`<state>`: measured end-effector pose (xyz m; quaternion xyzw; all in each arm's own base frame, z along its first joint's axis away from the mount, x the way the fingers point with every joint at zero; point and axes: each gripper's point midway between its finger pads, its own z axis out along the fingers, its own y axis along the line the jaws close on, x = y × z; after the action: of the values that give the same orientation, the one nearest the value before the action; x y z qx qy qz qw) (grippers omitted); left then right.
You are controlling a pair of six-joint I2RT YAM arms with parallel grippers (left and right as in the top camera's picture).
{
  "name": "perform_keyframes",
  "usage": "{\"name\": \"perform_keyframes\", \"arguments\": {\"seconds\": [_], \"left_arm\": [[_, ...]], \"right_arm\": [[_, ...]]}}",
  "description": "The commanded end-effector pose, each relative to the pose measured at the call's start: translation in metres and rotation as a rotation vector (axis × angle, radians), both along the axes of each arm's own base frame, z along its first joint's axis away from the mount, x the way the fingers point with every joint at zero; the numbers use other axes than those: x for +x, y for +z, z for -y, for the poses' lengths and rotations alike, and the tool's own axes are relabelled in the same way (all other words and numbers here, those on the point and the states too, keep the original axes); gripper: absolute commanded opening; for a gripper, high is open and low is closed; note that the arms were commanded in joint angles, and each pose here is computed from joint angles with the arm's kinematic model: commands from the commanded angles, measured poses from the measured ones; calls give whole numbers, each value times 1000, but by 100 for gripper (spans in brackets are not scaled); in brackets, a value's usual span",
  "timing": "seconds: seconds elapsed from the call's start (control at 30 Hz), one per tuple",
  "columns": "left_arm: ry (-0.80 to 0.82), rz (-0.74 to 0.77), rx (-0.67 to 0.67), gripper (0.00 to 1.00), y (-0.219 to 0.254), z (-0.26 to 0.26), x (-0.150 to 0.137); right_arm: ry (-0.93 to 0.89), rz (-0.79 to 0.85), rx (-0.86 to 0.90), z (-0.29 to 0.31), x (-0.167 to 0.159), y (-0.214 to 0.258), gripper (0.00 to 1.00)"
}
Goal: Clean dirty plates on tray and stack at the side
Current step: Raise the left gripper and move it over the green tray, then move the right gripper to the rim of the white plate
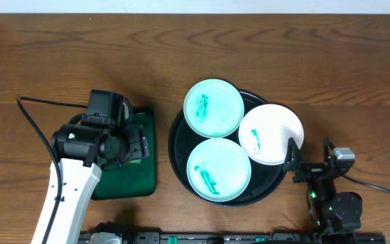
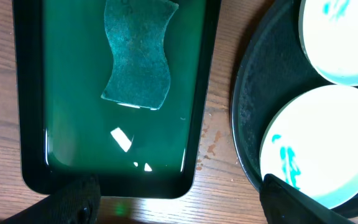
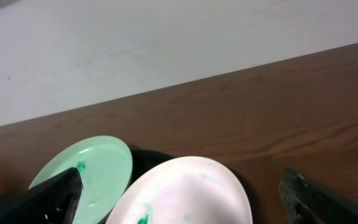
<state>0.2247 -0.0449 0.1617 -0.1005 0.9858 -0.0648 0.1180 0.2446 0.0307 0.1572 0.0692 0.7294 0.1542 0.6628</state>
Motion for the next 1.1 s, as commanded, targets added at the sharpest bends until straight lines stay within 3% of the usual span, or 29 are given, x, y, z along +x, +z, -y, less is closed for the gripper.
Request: {"name": "perform_keyframes", "arguments": {"seconds": [0.0,1.07], "left_arm": [[6,21,-8,82,8,2,4],[20,52,-16,82,10,3,11]], "right_arm": [[13,2,-15,-3,-1,0,99],[13,2,-15,-3,-1,0,99]]}}
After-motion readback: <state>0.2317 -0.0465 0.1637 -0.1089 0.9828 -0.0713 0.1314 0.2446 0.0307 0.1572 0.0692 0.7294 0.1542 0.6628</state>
